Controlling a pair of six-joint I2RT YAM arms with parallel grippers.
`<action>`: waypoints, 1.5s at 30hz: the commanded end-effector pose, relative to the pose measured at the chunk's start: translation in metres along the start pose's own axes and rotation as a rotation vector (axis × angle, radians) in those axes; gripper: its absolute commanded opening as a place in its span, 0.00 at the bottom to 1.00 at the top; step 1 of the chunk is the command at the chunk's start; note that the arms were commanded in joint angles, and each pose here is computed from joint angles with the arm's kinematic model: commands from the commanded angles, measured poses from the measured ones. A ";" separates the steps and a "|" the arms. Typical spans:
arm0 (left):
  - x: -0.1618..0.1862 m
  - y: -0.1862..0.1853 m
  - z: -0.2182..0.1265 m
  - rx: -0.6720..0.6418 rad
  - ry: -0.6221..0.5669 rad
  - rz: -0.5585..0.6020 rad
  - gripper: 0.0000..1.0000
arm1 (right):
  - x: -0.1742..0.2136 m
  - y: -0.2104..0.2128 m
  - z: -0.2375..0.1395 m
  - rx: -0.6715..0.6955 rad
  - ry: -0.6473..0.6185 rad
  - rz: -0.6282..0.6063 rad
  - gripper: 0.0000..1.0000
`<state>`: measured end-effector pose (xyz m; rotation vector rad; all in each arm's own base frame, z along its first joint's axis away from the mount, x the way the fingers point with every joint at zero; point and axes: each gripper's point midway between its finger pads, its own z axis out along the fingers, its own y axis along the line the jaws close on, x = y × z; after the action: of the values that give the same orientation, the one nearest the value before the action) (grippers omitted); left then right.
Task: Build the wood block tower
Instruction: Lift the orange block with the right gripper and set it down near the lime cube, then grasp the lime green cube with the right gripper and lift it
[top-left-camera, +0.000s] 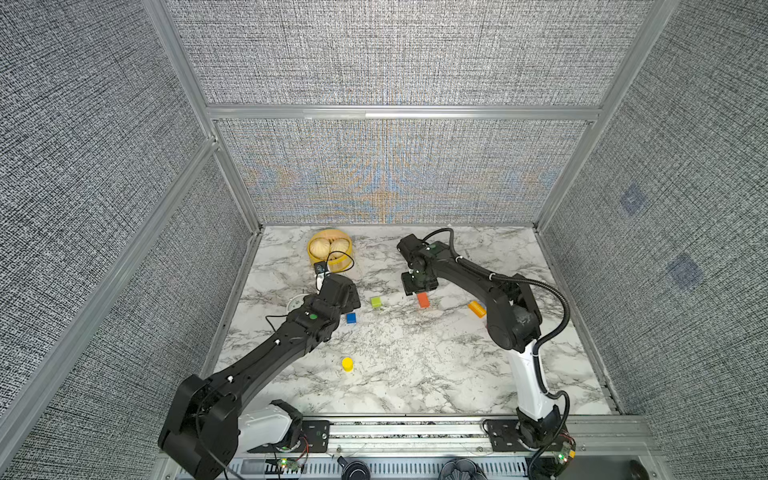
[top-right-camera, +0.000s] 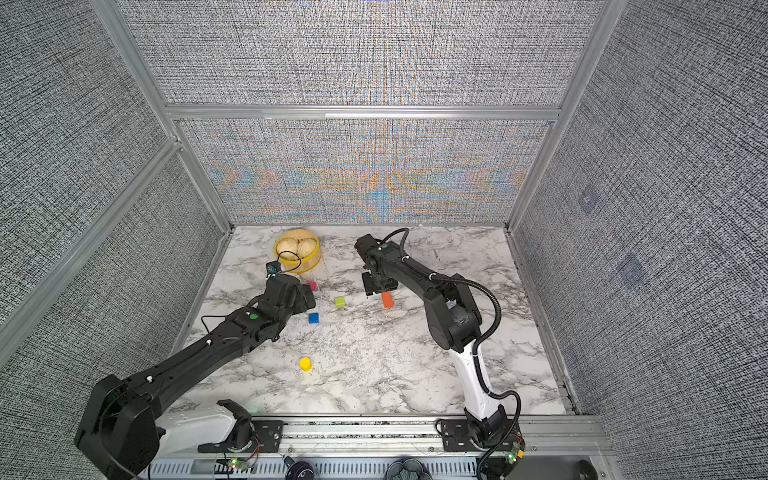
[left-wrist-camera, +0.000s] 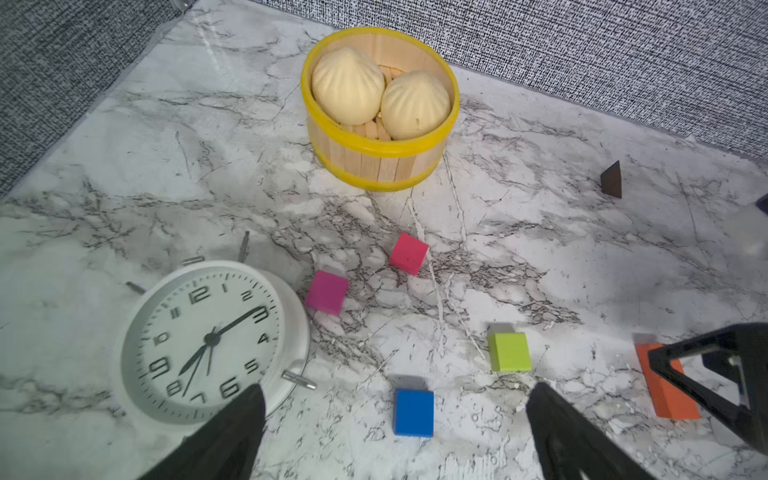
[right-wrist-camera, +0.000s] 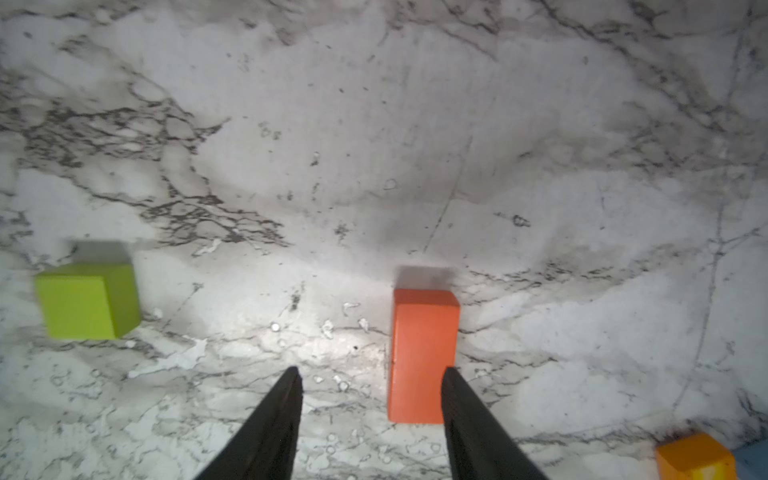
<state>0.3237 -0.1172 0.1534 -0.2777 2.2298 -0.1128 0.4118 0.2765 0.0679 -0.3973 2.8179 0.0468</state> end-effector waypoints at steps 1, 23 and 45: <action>0.002 0.014 -0.008 -0.034 -0.013 -0.042 0.97 | -0.005 0.024 -0.002 -0.062 -0.015 0.003 0.62; 0.016 0.037 -0.044 0.039 -0.047 -0.079 0.94 | -0.010 0.119 0.027 -0.105 -0.007 -0.096 0.60; 0.016 0.031 -0.049 0.105 -0.065 -0.074 0.94 | -0.009 0.120 0.039 -0.077 -0.005 -0.067 0.29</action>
<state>0.2693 -0.0879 0.1623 -0.3239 2.1551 -0.2305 0.3992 0.3989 0.0291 -0.5158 2.7986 0.1516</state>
